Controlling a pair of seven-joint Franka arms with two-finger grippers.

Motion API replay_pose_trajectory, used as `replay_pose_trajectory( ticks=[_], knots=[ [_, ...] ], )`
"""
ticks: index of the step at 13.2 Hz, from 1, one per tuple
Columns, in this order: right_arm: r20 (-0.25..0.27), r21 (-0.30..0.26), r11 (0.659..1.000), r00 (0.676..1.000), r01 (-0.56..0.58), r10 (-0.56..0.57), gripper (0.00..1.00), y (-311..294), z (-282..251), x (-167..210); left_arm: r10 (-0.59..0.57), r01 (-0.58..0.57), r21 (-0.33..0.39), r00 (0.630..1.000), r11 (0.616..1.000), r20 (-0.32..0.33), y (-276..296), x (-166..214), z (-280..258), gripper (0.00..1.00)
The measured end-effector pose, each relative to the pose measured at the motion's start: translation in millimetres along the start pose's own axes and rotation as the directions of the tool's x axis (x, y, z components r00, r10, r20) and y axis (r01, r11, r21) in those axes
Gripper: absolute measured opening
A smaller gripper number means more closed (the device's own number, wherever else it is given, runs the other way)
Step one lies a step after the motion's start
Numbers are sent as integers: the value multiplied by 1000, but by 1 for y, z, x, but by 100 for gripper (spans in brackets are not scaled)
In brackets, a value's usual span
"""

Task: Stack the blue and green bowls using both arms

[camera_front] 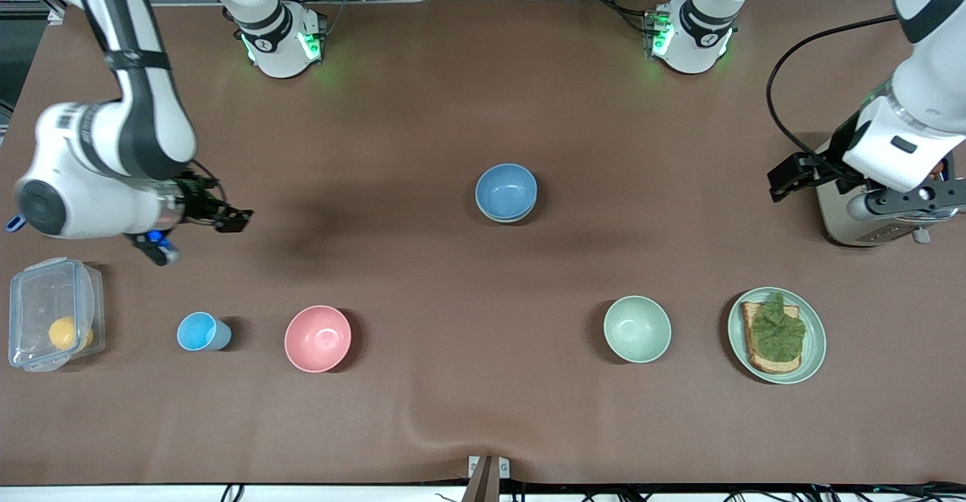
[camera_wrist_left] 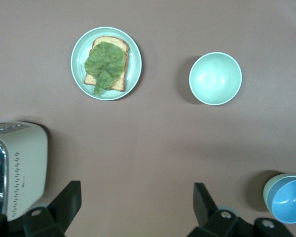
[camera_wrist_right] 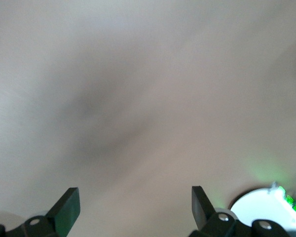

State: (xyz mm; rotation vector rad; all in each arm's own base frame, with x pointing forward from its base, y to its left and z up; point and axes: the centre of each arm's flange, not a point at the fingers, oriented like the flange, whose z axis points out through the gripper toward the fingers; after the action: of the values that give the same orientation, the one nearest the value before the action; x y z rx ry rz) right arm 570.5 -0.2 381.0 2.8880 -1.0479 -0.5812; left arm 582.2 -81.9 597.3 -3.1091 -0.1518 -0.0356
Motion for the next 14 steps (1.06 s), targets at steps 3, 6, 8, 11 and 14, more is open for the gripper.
replay_pose_trajectory(
  ticks=[3, 6, 8, 11, 14],
  knots=[
    [-113, 71, 980, 977, 187, -179, 100, 29, -70, -1, -2, 2, -8, 1000, 1000, 13, -18, -2, -8, 100],
    [-215, 95, 936, 925, 339, -313, 100, 48, -120, -17, 1, -1, -3, 1000, 1000, 25, -24, -7, -13, 100],
    [-305, 78, 897, 867, 435, -394, 100, 45, -160, -38, -6, 6, -1, 1000, 1000, 28, -29, -7, -13, 100],
    [-384, 51, 868, 812, 494, -440, 100, 41, -198, -61, -14, 14, 1, 1000, 1000, 25, -36, -10, -21, 100],
    [-431, 37, 840, 766, 542, -476, 100, 31, -220, -81, -3, 3, 1, 1000, 1000, 15, -35, -16, -30, 100]
  ],
)
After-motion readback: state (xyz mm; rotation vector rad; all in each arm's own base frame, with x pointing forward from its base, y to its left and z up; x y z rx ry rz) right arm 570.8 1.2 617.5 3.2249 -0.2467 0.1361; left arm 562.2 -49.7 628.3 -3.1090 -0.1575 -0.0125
